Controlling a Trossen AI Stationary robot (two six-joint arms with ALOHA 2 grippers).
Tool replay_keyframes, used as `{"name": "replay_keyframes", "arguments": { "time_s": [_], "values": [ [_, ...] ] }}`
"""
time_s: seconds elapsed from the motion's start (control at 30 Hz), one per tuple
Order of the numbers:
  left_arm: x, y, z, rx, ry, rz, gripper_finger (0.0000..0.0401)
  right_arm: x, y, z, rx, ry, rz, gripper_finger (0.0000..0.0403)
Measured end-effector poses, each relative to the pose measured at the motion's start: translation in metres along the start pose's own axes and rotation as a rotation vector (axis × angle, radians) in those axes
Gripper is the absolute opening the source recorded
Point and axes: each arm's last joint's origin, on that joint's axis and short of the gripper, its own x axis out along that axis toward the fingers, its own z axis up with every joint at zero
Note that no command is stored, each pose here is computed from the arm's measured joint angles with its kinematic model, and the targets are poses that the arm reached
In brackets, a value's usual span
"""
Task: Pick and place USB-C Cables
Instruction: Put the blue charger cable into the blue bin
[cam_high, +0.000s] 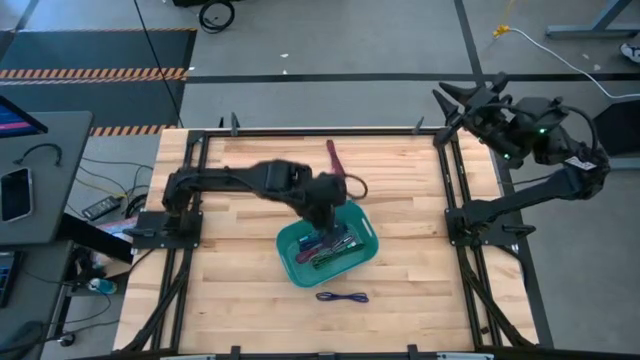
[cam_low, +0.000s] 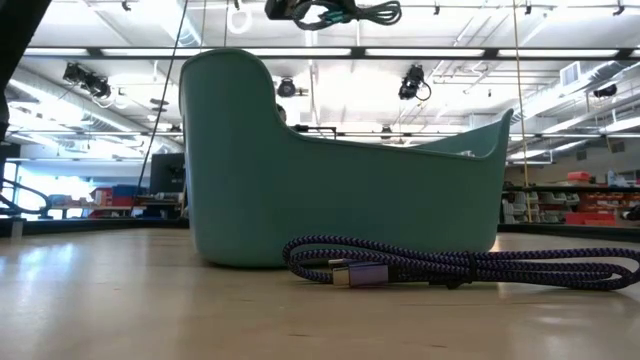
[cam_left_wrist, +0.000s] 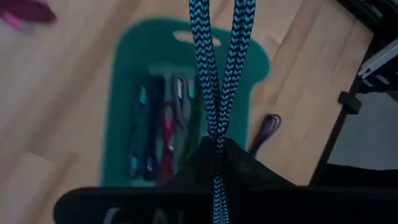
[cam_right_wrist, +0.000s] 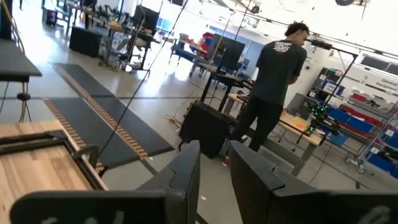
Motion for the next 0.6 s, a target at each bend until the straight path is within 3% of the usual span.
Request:
{"name": "replay_keyframes", "arguments": {
  "time_s": [0.3,0.47,0.6],
  "values": [
    [0.023,-0.014,-0.015,-0.081,0.083,0.045,0.0011,0.004,0.006,-0.002,-0.007,0.022,0.008,0.0091],
    [0.051,-0.011,-0.020,-0.073,0.191,0.118,0.0011,0.006,0.008,-0.002,-0.011,0.028,0.011,0.0091],
    [0.083,-0.012,-0.024,0.003,0.282,0.110,0.0011,0.007,0.010,-0.002,-0.014,0.032,0.012,0.0091]
  ]
}}
